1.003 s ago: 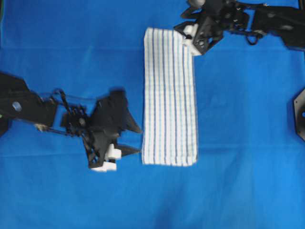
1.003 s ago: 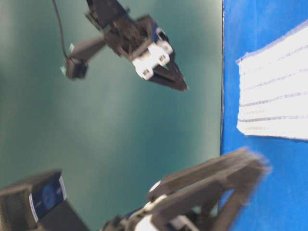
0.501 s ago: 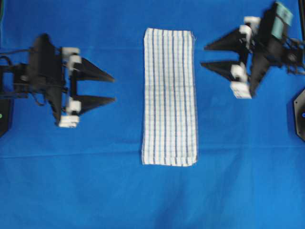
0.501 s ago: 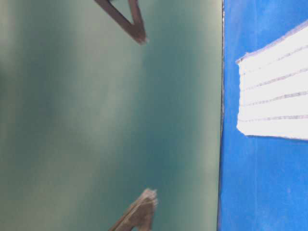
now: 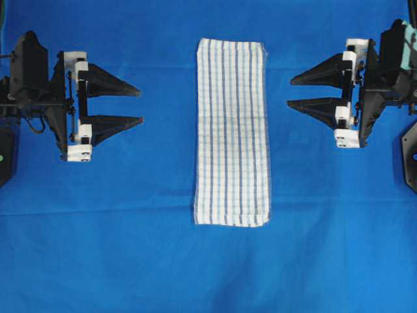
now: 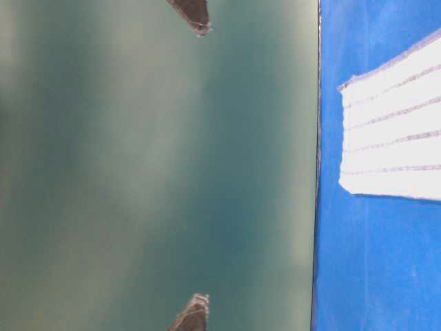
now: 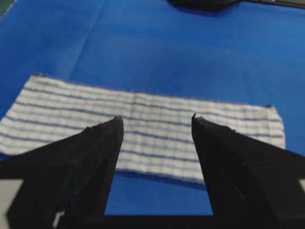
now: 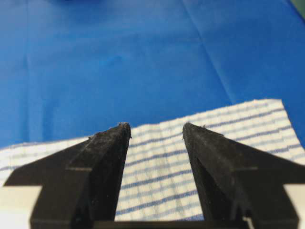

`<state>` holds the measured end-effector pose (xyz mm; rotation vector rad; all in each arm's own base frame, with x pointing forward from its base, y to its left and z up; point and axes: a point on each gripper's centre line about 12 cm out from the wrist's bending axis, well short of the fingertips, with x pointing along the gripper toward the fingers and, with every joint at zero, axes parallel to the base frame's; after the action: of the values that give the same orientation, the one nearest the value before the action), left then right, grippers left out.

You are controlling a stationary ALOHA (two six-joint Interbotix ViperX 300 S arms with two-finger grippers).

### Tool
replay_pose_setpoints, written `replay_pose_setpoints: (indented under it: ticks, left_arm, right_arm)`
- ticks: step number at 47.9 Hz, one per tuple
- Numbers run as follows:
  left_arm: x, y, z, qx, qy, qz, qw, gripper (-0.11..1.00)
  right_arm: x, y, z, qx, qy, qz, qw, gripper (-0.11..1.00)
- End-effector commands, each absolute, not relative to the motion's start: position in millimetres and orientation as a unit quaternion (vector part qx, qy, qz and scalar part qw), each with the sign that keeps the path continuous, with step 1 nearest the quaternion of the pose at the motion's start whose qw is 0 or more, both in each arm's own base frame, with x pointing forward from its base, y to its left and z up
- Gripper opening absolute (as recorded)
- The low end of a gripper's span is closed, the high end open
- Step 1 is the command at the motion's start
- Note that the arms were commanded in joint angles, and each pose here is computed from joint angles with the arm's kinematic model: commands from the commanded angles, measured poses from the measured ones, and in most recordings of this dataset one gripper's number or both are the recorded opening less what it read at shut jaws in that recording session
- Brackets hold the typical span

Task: Fold the blue towel.
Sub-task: 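Move both grippers to the strip's far end and grasp its corners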

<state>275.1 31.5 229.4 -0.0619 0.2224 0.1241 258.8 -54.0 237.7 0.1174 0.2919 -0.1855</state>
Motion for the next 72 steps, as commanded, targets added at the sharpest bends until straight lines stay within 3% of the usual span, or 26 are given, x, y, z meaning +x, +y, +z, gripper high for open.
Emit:
replay_pose_setpoints:
  ticks: [1, 12, 21, 27, 48, 58, 72]
  left_arm:
    - [281, 33, 240, -0.029, 0.095, 0.063, 0.993, 0.53]
    - [298, 50, 237, -0.031, 0.103, 0.087, 0.990, 0.58]
    - [325, 83, 227, -0.036, 0.124, 0.129, 0.983, 0.80]
    - [346, 114, 207, -0.045, 0.151, 0.162, 0.974, 0.89]
    - [395, 192, 125, -0.072, 0.223, 0.227, 0.945, 0.90]
    - [402, 210, 93, -0.082, 0.247, 0.239, 0.936, 0.90]
    - [408, 218, 79, -0.087, 0.255, 0.244, 0.932, 0.87]
  right_arm:
    - [264, -56, 247, 0.059, 0.131, -0.093, 0.985, 0.55]
    - [267, -80, 245, 0.064, 0.129, -0.131, 0.981, 0.58]
    - [274, -118, 232, 0.073, 0.155, -0.186, 0.967, 0.67]
    - [279, -143, 217, 0.082, 0.181, -0.216, 0.956, 0.67]
    - [304, -198, 137, 0.119, 0.276, -0.255, 0.919, 0.67]
    - [305, -211, 108, 0.134, 0.298, -0.264, 0.908, 0.67]
    - [308, -215, 88, 0.145, 0.313, -0.264, 0.901, 0.66]
